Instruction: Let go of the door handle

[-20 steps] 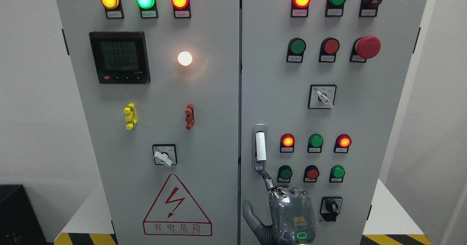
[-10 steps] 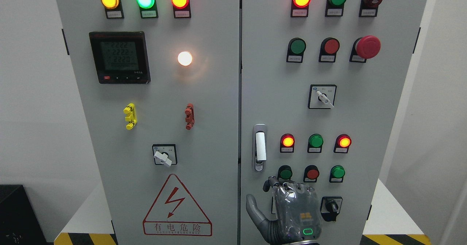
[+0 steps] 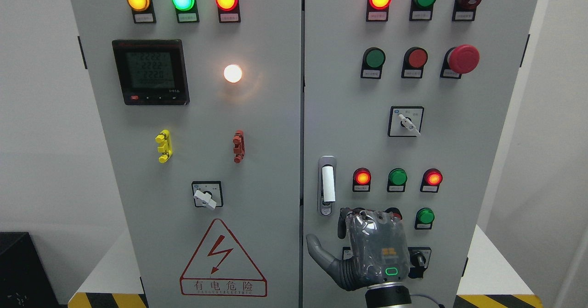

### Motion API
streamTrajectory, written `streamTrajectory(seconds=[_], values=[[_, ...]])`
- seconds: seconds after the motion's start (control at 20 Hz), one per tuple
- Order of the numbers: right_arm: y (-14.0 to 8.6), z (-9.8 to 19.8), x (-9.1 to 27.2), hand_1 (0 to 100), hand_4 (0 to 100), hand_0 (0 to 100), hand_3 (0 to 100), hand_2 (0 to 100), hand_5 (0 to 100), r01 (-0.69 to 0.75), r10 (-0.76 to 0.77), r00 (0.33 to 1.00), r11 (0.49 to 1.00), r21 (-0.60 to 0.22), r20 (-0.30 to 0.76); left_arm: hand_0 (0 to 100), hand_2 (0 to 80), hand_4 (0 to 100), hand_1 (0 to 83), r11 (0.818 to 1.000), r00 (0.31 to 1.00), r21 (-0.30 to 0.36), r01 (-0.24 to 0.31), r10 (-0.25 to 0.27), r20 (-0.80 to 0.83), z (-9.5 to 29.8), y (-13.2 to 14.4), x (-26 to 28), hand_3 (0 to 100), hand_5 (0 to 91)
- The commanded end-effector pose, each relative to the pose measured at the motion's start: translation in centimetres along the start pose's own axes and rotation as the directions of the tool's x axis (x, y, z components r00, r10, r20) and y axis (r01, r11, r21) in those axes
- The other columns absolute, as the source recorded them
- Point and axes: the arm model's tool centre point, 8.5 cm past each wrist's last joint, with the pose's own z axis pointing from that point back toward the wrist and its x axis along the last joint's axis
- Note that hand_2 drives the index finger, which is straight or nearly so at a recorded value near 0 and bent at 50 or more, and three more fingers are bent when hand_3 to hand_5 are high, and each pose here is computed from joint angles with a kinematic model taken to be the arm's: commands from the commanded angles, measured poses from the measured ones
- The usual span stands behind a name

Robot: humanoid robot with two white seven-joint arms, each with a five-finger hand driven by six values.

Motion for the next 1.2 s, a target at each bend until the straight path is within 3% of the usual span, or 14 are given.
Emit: streamTrajectory(seconds=[0.0, 0.35, 1.15], values=[[-1.6, -1.6, -0.1, 41, 99, 7, 100, 82, 95, -0.001, 0.000, 1.000, 0.999, -0.039, -0.012, 0, 2.4, 1, 0.0, 1.000, 1.000, -0.003, 0.021, -0.021, 0.016, -0.1, -0.1, 0.6, 9, 0.0], [-2.4, -3.3, -0.7, 43, 100, 6, 100, 82, 96, -0.009, 0.007, 1.000, 0.998, -0.068, -0.029, 0, 2.5, 1, 0.0, 1.000, 1.000, -0.003, 0.021, -0.021, 0.016, -0.1, -0.1, 0.6, 8, 0.0], [-1.5, -4.5, -0.9, 43, 100, 8, 100, 82, 96, -0.019, 0.018, 0.999, 0.999, -0.048, -0.032, 0, 2.4, 1, 0.0, 1.000, 1.000, -0.003, 0.021, -0.021, 0.014, -0.1, -0.1, 0.6, 9, 0.0]])
